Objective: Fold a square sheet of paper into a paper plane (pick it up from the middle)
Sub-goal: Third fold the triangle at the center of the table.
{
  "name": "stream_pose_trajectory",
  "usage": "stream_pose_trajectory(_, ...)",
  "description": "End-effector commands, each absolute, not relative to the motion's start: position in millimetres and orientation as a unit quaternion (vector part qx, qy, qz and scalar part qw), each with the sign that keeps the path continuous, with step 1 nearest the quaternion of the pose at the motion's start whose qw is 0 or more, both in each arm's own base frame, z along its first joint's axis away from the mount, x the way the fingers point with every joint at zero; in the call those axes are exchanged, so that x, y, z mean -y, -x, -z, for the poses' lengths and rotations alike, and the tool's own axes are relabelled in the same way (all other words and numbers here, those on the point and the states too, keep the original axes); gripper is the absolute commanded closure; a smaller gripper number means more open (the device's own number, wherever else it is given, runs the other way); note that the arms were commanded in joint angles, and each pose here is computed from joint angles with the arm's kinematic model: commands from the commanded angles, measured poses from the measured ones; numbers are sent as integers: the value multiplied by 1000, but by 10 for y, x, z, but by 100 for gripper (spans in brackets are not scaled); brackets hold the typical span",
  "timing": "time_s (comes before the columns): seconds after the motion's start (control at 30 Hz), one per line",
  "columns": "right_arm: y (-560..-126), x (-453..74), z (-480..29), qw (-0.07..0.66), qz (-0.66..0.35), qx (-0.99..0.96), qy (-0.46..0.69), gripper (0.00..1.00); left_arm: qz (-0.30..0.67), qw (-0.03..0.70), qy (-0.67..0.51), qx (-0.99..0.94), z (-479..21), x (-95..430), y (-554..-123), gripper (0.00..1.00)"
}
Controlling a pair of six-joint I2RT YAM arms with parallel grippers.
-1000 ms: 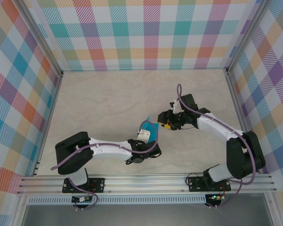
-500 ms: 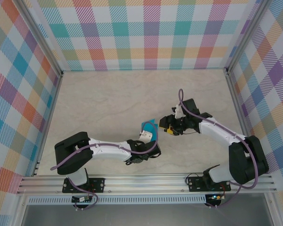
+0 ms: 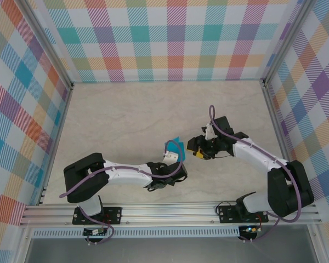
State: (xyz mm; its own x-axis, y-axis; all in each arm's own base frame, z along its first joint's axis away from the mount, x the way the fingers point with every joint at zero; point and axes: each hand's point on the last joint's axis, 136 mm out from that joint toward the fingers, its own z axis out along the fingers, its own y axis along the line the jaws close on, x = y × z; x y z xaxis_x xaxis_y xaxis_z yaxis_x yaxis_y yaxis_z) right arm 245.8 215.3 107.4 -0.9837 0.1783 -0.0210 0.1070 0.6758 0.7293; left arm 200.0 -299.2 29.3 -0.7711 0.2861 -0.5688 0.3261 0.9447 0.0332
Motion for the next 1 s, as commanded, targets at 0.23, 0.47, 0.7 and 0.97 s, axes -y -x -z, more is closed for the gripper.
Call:
stream_pose_trajectory(0.23,-2397,-2021,-989,45,-357,-930,-75,46,52,278,-148,-948,-162,3063,-2000,100)
stream_pose_trajectory(0.47,-2403,-1968,-867,42,-341,-935,-91,47,58,275,-146,-948,-168,3083,-1990,97)
stream_pose_trajectory(0.7,-2405,-1920,-864,38,-336,-937,-89,49,78,270,-142,-949,-230,3154,-2025,85)
stream_pose_trajectory(0.97,-2353,-1916,-913,43,-352,-932,-79,48,114,266,-140,-947,-415,3373,-2101,75)
